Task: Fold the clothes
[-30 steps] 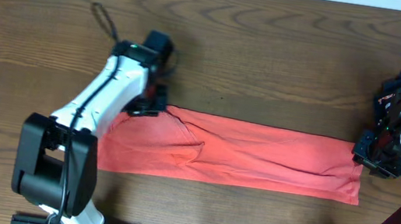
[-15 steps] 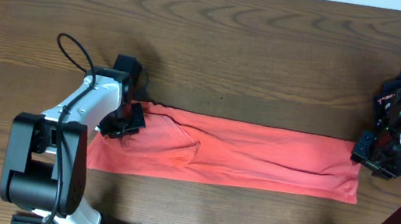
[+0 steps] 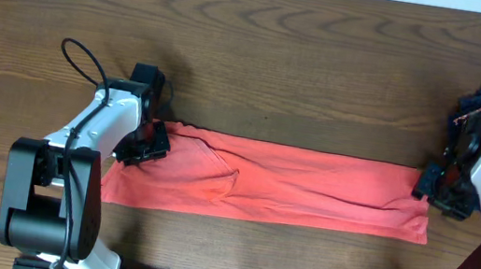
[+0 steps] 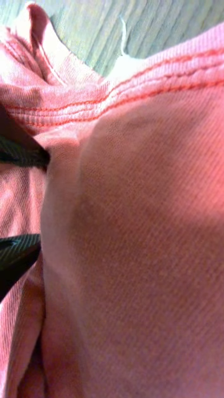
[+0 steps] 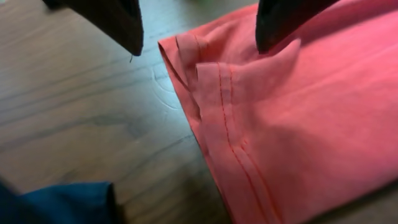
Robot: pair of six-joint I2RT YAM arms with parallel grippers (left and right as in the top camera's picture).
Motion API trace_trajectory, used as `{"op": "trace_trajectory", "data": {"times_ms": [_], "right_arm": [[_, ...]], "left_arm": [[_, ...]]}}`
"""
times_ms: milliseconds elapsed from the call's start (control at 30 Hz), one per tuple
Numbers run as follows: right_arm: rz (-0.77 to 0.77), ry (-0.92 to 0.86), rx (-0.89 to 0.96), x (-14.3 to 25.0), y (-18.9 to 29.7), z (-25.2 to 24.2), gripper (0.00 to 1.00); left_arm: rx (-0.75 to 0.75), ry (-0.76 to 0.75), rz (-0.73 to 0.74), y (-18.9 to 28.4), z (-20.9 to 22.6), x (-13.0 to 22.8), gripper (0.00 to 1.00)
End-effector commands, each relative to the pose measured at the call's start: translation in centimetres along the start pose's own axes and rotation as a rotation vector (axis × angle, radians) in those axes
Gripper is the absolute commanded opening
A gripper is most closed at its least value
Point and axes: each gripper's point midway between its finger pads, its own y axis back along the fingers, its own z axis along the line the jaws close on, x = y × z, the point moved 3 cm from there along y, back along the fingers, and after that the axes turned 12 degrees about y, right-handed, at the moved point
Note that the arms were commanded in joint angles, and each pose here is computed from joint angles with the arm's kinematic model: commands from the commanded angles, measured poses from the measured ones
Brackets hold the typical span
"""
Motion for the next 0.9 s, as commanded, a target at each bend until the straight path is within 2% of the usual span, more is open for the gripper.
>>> {"op": "trace_trajectory", "data": {"times_ms": [0, 200, 400, 500, 633, 700, 733, 867], "right_arm": [[-0.002, 0.001, -0.012, 0.7, -1.1, 0.0, 0.60], [-0.048, -0.004, -0.024, 1.0, -4.0, 0.6, 0.67], [-0.084, -0.006, -0.053, 1.9, -6.6, 1.4, 0.64], [-0.108, -0.007, -0.078, 1.9, -7.3, 1.9, 0.52], [-0.112, -0.008, -0.080, 2.1, -7.6, 1.9, 0.16], [-0.114, -0.008, -0.080, 2.0, -7.6, 1.9, 0.04], [-0.115, -0.009, -0.080, 2.0, -7.6, 1.9, 0.01], [-0.132, -0.023, -0.080, 1.3, -7.1, 1.8, 0.01]], "left_arm": [[-0.013, 0.013, -0.025, 0.8, 0.5, -0.5, 0.44], [-0.010, 0.014, -0.028, 1.0, 0.5, -0.5, 0.44], [0.042, 0.017, -0.091, 3.0, 0.3, -0.9, 0.45], [0.081, 0.021, -0.140, 4.5, 0.2, -1.1, 0.46], [0.122, 0.024, -0.189, 6.2, 0.3, -1.1, 0.50], [0.132, 0.025, -0.201, 6.7, 0.3, -1.0, 0.50], [0.135, 0.025, -0.204, 6.8, 0.4, -1.0, 0.50], [0.139, 0.025, -0.209, 7.1, 0.5, -0.9, 0.50]]}}
